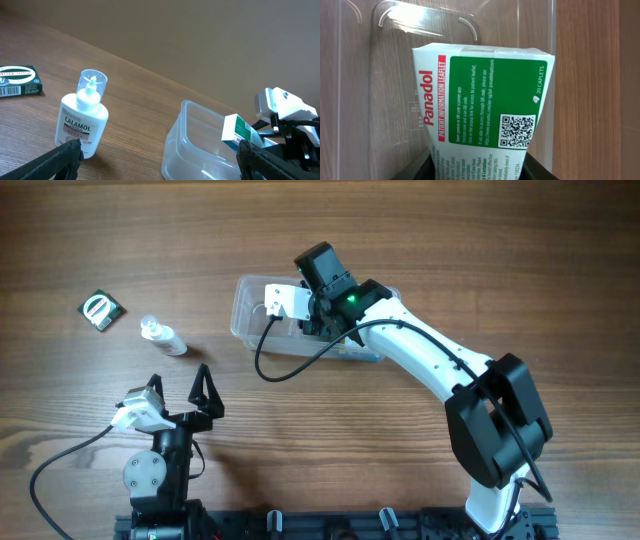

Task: Pack container
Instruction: 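Carry the Panadol box with right gripper into the container's left side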

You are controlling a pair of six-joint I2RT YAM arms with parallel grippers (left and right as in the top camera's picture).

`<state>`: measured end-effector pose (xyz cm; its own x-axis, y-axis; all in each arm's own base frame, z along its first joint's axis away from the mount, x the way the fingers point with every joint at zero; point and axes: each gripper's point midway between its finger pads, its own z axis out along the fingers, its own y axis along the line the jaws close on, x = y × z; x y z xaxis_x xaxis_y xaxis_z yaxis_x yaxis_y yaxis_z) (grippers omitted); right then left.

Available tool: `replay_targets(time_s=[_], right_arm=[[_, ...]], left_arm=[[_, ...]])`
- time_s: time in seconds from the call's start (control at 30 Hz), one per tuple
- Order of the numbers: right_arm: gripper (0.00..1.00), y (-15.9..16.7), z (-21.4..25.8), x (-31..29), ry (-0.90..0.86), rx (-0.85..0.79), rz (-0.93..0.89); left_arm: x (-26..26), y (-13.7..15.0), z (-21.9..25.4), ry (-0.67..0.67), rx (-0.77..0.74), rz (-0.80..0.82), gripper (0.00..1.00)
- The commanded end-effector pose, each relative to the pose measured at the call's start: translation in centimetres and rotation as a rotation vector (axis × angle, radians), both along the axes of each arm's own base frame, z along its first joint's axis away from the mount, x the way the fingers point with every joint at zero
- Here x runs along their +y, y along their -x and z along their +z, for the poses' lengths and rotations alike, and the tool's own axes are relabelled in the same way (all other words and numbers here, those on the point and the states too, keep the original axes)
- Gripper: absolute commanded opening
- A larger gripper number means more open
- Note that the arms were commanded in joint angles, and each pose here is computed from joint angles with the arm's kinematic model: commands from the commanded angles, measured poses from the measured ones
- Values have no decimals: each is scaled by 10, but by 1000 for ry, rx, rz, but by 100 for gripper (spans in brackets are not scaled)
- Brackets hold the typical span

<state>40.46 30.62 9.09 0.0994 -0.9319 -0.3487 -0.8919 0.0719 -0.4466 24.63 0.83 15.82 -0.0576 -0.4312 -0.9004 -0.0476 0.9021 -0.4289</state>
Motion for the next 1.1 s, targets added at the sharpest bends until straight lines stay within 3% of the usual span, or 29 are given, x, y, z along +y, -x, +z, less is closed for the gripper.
replay_targets(time_s=[0.0, 0.4, 0.47, 0.6, 0.97, 1.07], right_arm=[[41, -5, -4, -3, 32, -21, 3], [42, -11, -4, -12, 73, -50, -27], [50, -14, -4, -15, 78, -53, -36], [56, -15, -4, -18, 80, -54, -46], [57, -15, -3, -17, 73, -51, -64], [63, -13, 3, -12, 29, -39, -113]], left_arm=[[3, 0, -2, -2, 5, 14, 100], [3, 0, -2, -2, 5, 14, 100], [3, 0, -2, -2, 5, 14, 100], [3, 0, -2, -2, 5, 14, 100], [3, 0, -2, -2, 5, 14, 100], [3, 0, -2, -2, 5, 14, 100]])
